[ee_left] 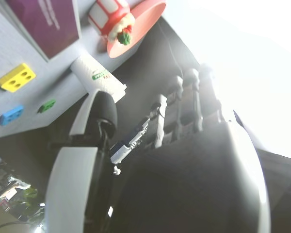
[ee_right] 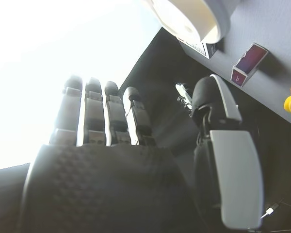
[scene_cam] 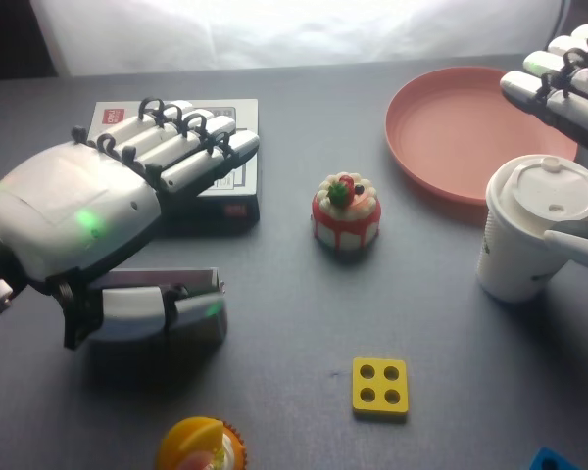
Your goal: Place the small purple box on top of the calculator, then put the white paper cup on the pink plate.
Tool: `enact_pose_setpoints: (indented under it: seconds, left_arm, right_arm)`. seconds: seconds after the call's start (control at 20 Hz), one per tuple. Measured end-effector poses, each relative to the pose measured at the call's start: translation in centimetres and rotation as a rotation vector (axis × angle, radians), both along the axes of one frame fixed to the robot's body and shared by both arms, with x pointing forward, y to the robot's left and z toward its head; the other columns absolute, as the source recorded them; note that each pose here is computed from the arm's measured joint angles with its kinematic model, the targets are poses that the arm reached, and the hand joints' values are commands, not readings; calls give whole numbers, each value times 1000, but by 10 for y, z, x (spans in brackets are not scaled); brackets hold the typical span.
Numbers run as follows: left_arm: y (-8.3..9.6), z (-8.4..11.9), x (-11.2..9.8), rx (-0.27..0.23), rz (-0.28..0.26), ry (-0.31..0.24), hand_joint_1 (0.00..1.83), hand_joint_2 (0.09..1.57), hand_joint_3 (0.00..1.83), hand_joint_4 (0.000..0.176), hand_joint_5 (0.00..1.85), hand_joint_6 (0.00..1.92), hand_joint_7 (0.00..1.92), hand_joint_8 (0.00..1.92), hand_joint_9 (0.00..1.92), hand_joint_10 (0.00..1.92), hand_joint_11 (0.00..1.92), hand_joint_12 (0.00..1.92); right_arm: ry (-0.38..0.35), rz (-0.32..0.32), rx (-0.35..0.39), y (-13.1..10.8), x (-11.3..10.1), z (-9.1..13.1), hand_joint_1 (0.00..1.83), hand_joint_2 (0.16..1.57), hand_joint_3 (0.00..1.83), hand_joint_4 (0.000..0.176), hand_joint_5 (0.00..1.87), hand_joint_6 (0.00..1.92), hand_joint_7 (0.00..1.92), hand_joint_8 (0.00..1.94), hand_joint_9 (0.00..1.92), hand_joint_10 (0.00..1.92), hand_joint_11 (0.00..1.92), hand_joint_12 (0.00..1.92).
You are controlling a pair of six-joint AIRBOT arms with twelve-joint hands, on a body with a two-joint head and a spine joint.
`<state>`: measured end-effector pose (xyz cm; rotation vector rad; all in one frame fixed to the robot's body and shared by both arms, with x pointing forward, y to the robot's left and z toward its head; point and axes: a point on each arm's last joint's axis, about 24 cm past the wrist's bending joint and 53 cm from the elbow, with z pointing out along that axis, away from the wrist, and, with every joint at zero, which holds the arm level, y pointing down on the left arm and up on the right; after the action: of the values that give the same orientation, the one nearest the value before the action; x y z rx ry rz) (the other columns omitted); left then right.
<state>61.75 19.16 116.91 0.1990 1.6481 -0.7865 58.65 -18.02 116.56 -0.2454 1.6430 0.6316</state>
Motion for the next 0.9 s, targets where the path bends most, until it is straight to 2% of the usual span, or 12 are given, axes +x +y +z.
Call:
enact_pose_setpoints:
  seconds: [0.1, 0.15, 0.2, 0.3, 0.45, 0.5, 0.55, 0.7, 0.75, 0.8, 0.85, 0.9]
  left_arm:
    - [-2, -1, 0, -2, -2, 1, 447, 1122, 21, 47, 0, 0, 0, 0, 0, 0, 0, 0]
    - [-2, 0, 1, -4, -1, -1, 455, 1124, 19, 49, 0, 0, 0, 0, 0, 0, 0, 0]
    - [-1, 0, 2, -2, 0, -2, 480, 1113, 12, 42, 0, 0, 0, 0, 0, 0, 0, 0]
    - [0, -2, 2, 3, 4, 8, 501, 1098, 3, 50, 0, 0, 0, 0, 0, 0, 0, 0]
    - [1, -10, 3, 22, 10, 33, 570, 1047, 0, 31, 0, 0, 0, 0, 0, 0, 0, 0]
    - [2, -13, 2, 28, 11, 41, 621, 1029, 0, 30, 0, 0, 0, 0, 0, 0, 0, 0]
    - [17, -38, 4, 84, 50, 122, 758, 1004, 0, 0, 22, 8, 0, 0, 0, 0, 20, 9]
    - [33, -48, 9, 92, 106, 159, 784, 1001, 0, 0, 88, 24, 53, 16, 17, 7, 28, 18]
    - [39, -52, 10, 96, 128, 170, 811, 984, 6, 19, 102, 11, 80, 9, 38, 7, 5, 208]
    - [42, -54, 10, 102, 138, 176, 811, 984, 6, 19, 102, 11, 80, 9, 38, 7, 5, 208]
    - [45, -57, 10, 109, 147, 185, 827, 994, 5, 28, 123, 5, 109, 3, 62, 8, 0, 446]
    - [47, -60, 11, 114, 153, 188, 897, 1021, 4, 0, 290, 20, 318, 18, 266, 45, 0, 931]
  right_arm:
    - [0, -6, 3, -1, 1, 0, 366, 1236, 31, 0, 0, 0, 0, 0, 0, 0, 0, 0]
    - [2, -12, 7, -3, 2, 0, 377, 1237, 27, 0, 0, 0, 0, 0, 0, 0, 0, 0]
    - [0, -13, 6, -3, 2, 1, 392, 1239, 23, 0, 0, 0, 0, 0, 0, 0, 0, 0]
    - [-1, -17, 6, -5, 4, 1, 420, 1241, 18, 0, 0, 0, 0, 0, 0, 0, 0, 0]
    - [0, -20, 9, -5, 4, 0, 402, 1247, 16, 0, 0, 0, 0, 0, 0, 0, 0, 0]
    - [0, -21, 9, -5, 4, 0, 394, 1248, 15, 0, 0, 0, 0, 0, 0, 0, 0, 0]
    - [7, -32, 19, -6, 6, -2, 376, 1242, 8, 0, 0, 0, 0, 0, 0, 0, 0, 0]
    - [8, -37, 24, -7, 7, -2, 372, 1232, 2, 0, 0, 0, 0, 0, 0, 0, 0, 0]
    - [9, -39, 25, -7, 8, -3, 396, 1233, 2, 0, 0, 0, 0, 0, 0, 0, 0, 0]
    - [10, -39, 24, -7, 8, -3, 396, 1233, 2, 0, 0, 0, 0, 0, 0, 0, 0, 0]
    - [11, -39, 24, -7, 8, -3, 417, 1233, 1, 0, 0, 0, 0, 0, 0, 0, 0, 0]
    - [10, -39, 24, -7, 8, -3, 435, 1241, 4, 0, 0, 0, 0, 0, 0, 0, 0, 0]
